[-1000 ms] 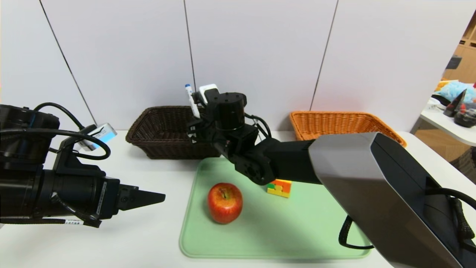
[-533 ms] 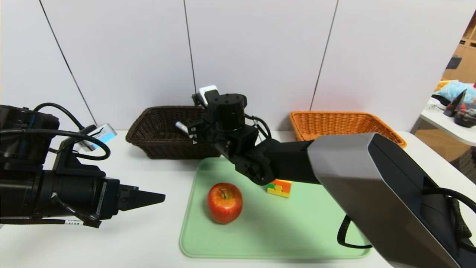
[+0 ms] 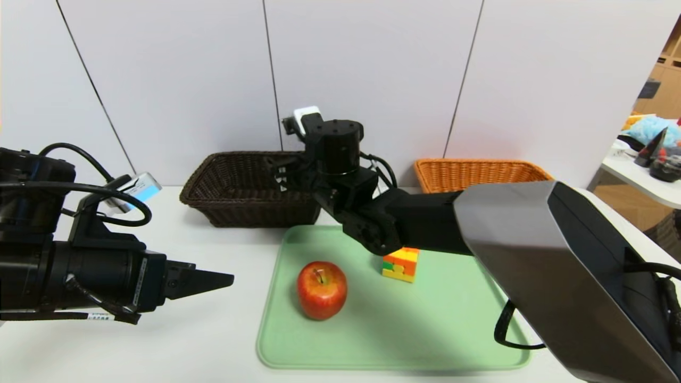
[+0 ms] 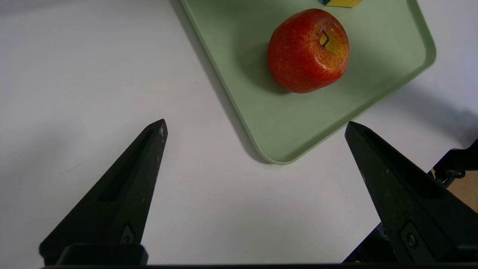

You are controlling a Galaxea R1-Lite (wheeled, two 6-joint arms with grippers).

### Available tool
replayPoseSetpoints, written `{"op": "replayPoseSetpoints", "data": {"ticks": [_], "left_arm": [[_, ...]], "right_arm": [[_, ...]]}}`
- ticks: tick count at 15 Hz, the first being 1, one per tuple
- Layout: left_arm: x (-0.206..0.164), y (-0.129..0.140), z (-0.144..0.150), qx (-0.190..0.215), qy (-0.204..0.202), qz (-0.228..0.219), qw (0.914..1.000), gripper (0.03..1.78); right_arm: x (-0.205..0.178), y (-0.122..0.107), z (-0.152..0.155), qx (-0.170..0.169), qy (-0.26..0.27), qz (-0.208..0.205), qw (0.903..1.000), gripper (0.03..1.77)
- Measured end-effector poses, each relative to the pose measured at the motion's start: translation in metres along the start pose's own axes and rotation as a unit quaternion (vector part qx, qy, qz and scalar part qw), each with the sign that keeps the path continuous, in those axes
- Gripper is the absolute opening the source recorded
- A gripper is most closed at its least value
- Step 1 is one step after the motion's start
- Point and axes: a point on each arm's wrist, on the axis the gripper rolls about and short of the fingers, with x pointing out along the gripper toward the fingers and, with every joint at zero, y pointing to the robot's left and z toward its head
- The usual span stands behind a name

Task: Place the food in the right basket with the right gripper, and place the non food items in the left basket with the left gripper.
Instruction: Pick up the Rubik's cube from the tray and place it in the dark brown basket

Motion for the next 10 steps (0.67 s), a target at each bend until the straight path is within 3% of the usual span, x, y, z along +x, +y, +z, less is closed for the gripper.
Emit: {"op": "replayPoseSetpoints", "data": {"ticks": [4, 10], "left_arm": [[-0.009, -0.001, 0.002, 0.004, -0.018, 0.005, 0.9998, 1.69], [-0.014, -0.002, 0.002, 0.003, -0.027, 0.008, 0.9996, 1.69]], "right_arm": [[-0.008, -0.019, 0.023, 0.000, -0.002, -0.019, 0.9998, 1.52], [-0.031, -0.047, 0.054, -0.011, 0.067, -0.043, 0.9968, 1.62]]}}
